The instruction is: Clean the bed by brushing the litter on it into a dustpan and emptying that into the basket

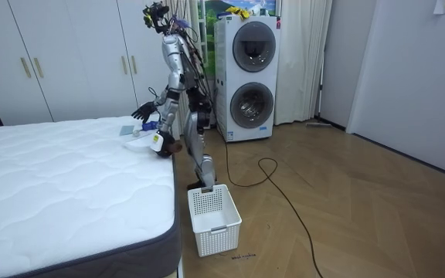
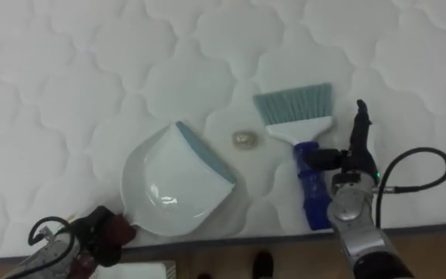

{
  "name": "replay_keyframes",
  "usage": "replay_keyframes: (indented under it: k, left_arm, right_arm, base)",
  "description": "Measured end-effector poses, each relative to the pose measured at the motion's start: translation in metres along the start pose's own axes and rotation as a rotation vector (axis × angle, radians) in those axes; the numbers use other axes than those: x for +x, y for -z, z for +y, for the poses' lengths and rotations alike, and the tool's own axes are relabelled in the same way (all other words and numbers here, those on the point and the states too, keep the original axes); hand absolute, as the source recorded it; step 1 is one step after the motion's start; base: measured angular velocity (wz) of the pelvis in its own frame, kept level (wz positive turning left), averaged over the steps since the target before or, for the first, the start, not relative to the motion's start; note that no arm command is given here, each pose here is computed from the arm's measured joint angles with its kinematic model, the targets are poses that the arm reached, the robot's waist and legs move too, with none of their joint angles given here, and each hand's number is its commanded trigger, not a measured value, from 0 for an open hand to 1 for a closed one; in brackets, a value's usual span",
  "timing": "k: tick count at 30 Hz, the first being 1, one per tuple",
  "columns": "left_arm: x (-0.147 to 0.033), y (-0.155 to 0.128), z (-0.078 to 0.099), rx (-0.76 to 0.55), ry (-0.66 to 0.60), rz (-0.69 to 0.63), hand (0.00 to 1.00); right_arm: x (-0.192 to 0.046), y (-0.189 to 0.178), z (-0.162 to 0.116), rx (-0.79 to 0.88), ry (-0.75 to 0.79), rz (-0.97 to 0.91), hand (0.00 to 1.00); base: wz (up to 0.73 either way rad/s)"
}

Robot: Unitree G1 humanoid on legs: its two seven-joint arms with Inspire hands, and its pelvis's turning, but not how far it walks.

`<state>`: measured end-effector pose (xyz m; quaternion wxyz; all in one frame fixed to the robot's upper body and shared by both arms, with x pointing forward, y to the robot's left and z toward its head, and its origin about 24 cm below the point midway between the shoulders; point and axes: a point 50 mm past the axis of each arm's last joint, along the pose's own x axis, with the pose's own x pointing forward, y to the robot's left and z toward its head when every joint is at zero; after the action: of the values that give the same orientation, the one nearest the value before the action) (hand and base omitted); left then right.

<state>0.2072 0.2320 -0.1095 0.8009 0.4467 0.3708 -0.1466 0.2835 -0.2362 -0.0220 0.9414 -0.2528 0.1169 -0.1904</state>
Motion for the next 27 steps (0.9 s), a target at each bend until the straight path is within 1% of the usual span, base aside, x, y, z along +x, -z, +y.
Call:
replay_keyframes:
  k: [3, 5, 9, 11, 18, 23, 27]
  left_arm:
    - [0.001, -0.003, 0.000, 0.018, 0.004, -0.007, 1.00]
    - [0.001, -0.003, 0.000, 0.026, 0.009, -0.003, 1.00]
    - [-0.001, 0.003, -0.006, 0.032, 0.027, 0.031, 1.00]
    - [-0.001, 0.004, -0.008, 0.035, 0.032, 0.038, 1.00]
    - [-0.007, 0.019, -0.029, 0.021, 0.081, 0.091, 1.00]
    - [-0.010, 0.025, -0.035, 0.021, 0.097, 0.107, 1.00]
    - [-0.011, 0.026, -0.036, 0.024, 0.100, 0.112, 1.00]
  right_arm:
    - [0.003, -0.017, 0.005, 0.026, -0.026, -0.060, 0.00]
    - [0.004, -0.022, 0.009, 0.033, -0.047, -0.071, 0.00]
    - [0.000, -0.025, 0.020, 0.045, -0.094, -0.065, 0.00]
    - [0.000, -0.026, 0.021, 0.049, -0.102, -0.068, 0.00]
    - [0.000, -0.030, 0.023, 0.056, -0.134, -0.086, 0.00]
    - [-0.002, -0.030, 0.025, 0.023, -0.162, -0.101, 0.00]
    - [-0.005, -0.022, 0.025, 0.014, -0.174, -0.082, 0.00]
  base:
    - [-0.01]
    - [-0.02]
    - [0.00]
    - [0.05]
    - [0.05]
    - [0.01]
    - [0.00]
